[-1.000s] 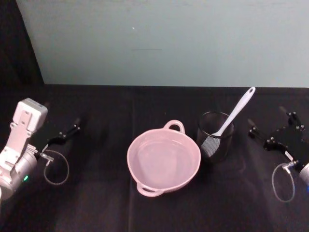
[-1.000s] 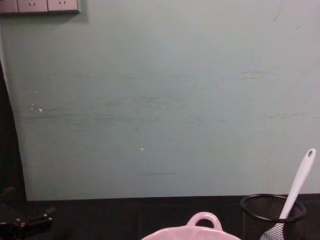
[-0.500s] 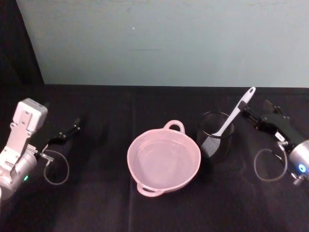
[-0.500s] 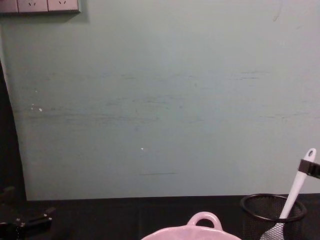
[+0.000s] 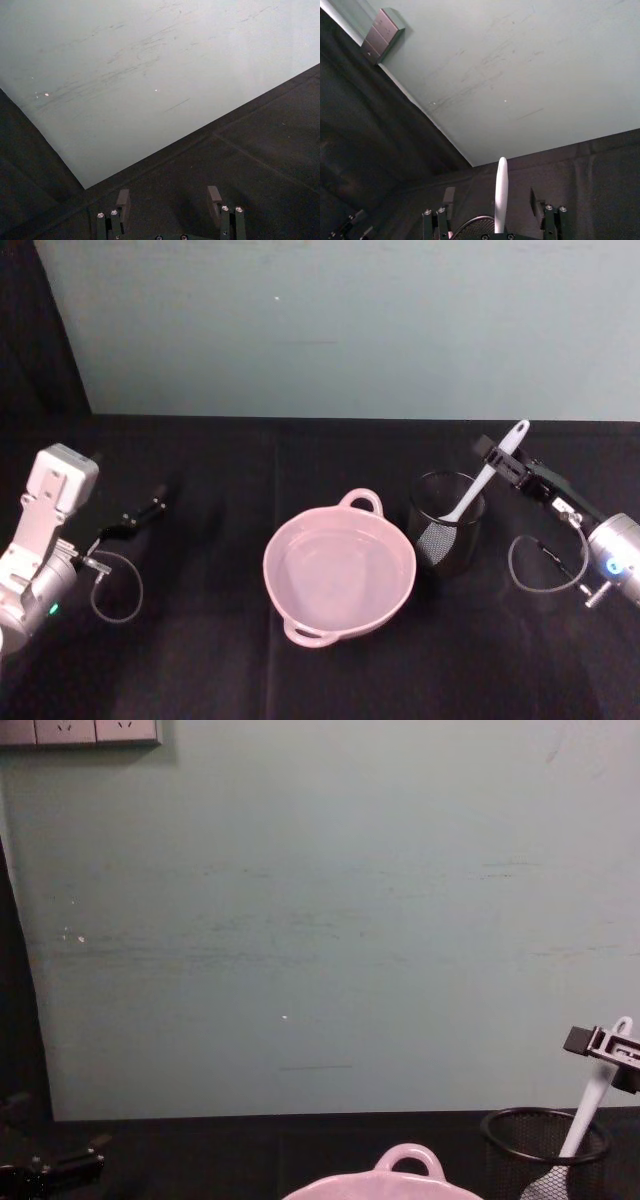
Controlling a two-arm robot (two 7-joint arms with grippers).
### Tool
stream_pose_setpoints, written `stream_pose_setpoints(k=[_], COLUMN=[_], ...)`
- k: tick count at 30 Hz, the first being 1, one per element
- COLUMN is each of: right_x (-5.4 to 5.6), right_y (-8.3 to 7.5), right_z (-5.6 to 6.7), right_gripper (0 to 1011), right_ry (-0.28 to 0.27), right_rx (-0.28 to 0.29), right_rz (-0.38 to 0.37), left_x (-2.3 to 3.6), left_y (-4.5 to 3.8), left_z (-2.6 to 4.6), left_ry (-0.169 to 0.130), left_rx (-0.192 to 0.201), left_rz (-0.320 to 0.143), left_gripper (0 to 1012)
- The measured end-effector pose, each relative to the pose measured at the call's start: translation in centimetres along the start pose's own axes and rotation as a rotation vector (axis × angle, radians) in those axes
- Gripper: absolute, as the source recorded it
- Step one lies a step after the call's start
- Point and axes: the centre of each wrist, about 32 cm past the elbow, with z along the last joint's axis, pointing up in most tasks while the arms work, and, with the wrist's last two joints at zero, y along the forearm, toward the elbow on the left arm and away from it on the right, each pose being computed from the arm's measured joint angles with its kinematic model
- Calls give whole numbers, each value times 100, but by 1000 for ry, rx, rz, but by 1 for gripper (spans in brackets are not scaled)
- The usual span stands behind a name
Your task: Use the one hand to pick up the spoon and stir the clear water in the bowl.
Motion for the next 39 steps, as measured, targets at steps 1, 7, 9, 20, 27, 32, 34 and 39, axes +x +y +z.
stream_pose_setpoints(k=[1,7,9,20,27,32,34,39], right_x=[2,-5,-7,-1,-5,-80,-115,-314], right_y=[4,19,19,29,20,-5,-17,-53], right_z=[-1,-29,-33,-28,-11,28,47,175], right_gripper=[955,787,744,405,189,112,112,112], right_ry=[4,16,17,6,-17,-85,-116,-259], right_rx=[0,-5,-7,-8,-2,13,19,51], right_rz=[2,5,4,16,27,23,26,63], left_x=[0,0,0,0,0,0,0,0], left_y=[0,0,0,0,0,0,0,0], left_z=[0,0,0,0,0,0,0,0], left_ry=[0,0,0,0,0,0,0,0], left_rx=[0,0,0,0,0,0,0,0], left_rz=[0,0,0,0,0,0,0,0], left_gripper=[1005,1005,1005,1005,1005,1005,1005,1005])
